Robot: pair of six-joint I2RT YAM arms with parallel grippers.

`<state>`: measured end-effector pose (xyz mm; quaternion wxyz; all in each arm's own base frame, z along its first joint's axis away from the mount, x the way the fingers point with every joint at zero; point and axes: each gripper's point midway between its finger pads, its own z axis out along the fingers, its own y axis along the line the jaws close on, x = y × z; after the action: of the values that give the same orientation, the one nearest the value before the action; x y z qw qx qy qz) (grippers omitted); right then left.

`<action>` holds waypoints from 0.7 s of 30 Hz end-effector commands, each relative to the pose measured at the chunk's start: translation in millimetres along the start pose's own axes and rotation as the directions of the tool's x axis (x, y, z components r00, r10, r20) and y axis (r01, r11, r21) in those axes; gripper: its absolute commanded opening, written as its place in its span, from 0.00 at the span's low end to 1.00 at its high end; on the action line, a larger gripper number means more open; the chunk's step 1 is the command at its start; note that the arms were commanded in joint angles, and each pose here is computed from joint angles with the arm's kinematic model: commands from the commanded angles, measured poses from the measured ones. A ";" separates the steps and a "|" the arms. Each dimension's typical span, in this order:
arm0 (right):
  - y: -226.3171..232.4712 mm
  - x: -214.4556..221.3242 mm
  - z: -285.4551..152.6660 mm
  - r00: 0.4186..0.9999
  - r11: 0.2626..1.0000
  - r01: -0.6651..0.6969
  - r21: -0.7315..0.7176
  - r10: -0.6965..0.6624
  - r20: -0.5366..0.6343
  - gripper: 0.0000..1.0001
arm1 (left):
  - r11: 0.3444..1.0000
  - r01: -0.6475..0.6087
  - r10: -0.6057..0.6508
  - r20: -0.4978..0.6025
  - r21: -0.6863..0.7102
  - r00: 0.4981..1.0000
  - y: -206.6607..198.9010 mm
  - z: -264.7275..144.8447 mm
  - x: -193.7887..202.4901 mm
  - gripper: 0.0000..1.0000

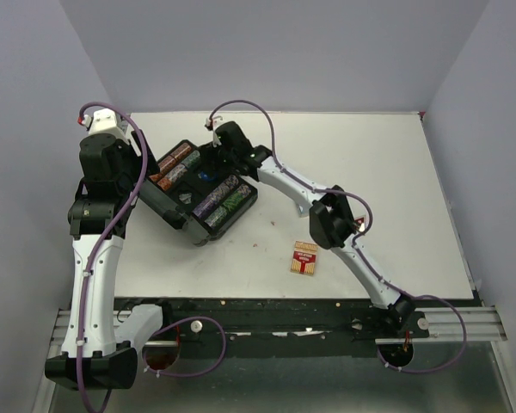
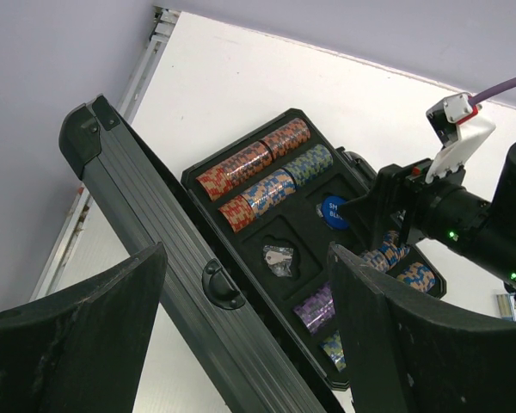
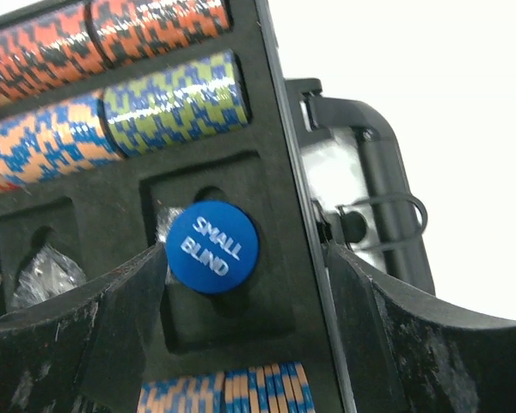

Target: Pack up texas hold em set

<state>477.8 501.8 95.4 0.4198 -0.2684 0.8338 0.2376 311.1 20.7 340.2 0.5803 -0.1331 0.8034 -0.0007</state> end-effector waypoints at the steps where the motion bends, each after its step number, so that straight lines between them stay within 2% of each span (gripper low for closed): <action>1: -22.3 -44.4 -49.8 0.997 0.991 0.054 0.123 -0.061 0.052 0.84 | 1.000 -0.010 0.010 0.020 0.009 1.000 -1.3 -4.8 -5.2 0.84; 5: -37.8 -64.5 -103.2 0.994 0.976 0.078 0.204 -0.092 0.056 0.90 | 1.000 -0.024 0.024 0.030 -0.013 0.999 3.1 -6.5 -9.3 0.84; 9: -64.8 -37.5 -155.1 1.000 0.959 -0.001 0.282 0.009 -0.029 0.90 | 0.999 -0.025 0.026 0.021 -0.021 0.999 4.7 -6.0 -6.8 0.84; 14: -107.9 50.5 -228.5 0.955 0.894 -0.150 0.422 0.241 -0.173 0.91 | 0.999 0.003 -0.004 -0.026 -0.042 1.000 6.9 -6.2 0.4 0.87; 17: -131.9 108.8 -267.6 0.896 0.833 -0.225 0.506 0.381 -0.228 0.91 | 0.994 0.027 -0.034 -0.058 -0.108 0.998 16.3 -11.0 2.1 0.89; 21: -147.6 158.7 -305.4 0.811 0.753 -0.317 0.576 0.530 -0.247 0.93 | 0.979 0.074 -0.094 -0.103 -0.190 0.990 32.5 -18.0 7.3 0.94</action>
<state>367.4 205.7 139.2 0.3214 -0.0635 0.9426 0.0640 302.9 29.0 336.9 0.5513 -0.1598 0.8187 0.0172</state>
